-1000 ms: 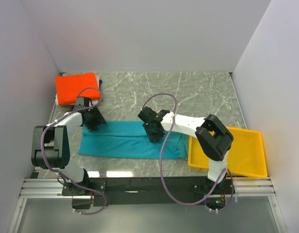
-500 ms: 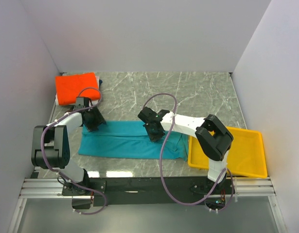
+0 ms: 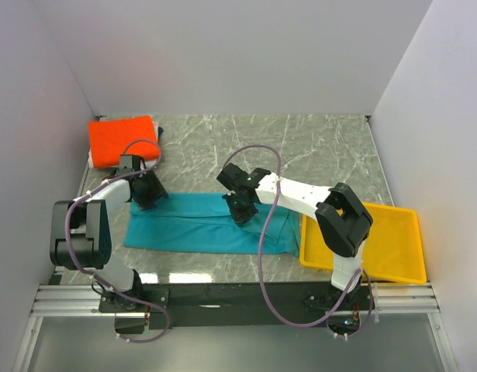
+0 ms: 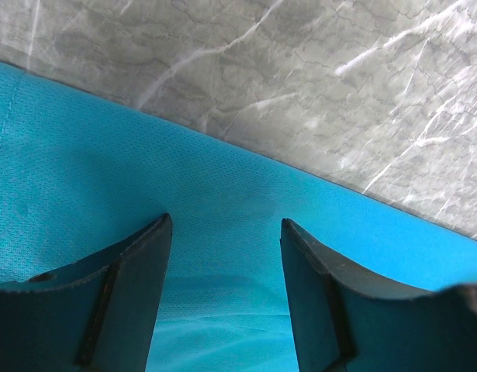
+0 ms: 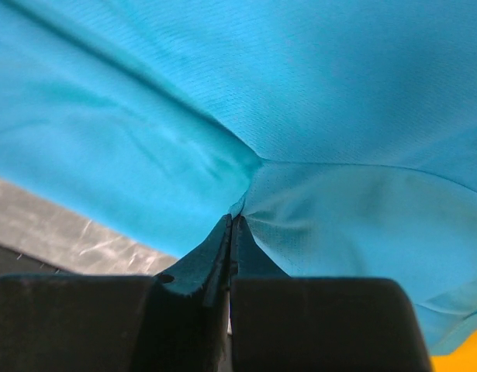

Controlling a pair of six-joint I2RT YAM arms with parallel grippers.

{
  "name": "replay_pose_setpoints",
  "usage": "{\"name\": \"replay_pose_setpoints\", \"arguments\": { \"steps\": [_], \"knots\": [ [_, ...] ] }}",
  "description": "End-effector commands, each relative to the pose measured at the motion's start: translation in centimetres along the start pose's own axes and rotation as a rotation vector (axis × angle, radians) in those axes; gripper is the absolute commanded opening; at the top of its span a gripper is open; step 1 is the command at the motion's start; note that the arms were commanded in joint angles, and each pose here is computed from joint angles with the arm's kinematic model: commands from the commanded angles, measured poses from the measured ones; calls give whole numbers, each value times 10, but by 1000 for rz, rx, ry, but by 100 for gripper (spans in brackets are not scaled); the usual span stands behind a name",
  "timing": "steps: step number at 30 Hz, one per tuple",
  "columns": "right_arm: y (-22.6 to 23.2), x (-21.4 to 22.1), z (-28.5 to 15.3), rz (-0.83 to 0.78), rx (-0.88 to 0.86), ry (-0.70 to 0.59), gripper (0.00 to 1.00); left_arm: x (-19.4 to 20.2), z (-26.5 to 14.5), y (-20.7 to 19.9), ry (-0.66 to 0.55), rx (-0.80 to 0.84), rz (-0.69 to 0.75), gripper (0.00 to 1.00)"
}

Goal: Fold and stack the t-shirts
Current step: Fold the tshirt

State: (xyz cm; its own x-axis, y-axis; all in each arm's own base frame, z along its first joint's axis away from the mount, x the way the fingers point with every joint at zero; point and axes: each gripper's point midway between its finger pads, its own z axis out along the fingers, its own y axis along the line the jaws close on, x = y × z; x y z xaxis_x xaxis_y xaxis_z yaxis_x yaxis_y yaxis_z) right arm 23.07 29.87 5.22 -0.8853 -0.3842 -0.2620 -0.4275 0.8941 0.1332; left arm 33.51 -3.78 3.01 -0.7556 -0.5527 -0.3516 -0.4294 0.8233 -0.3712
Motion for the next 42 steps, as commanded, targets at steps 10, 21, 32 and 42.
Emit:
{"name": "replay_pose_setpoints", "arguments": {
  "steps": [10, 21, 32, 42],
  "knots": [
    [30, -3, 0, -29, -128, 68, 12, 2, -4, 7, -4, -10, 6, 64],
    [-25, -30, -50, 128, -91, -83, 48, -19, -25, -4, -77, -1, -2, 65],
    [-154, -23, -39, 290, 86, -94, 50, -34, -20, 1, -99, -31, -21, 65],
    [-200, -17, -22, 356, 168, -64, 54, -36, -4, 15, -82, -79, -54, 65]
  ]
}}
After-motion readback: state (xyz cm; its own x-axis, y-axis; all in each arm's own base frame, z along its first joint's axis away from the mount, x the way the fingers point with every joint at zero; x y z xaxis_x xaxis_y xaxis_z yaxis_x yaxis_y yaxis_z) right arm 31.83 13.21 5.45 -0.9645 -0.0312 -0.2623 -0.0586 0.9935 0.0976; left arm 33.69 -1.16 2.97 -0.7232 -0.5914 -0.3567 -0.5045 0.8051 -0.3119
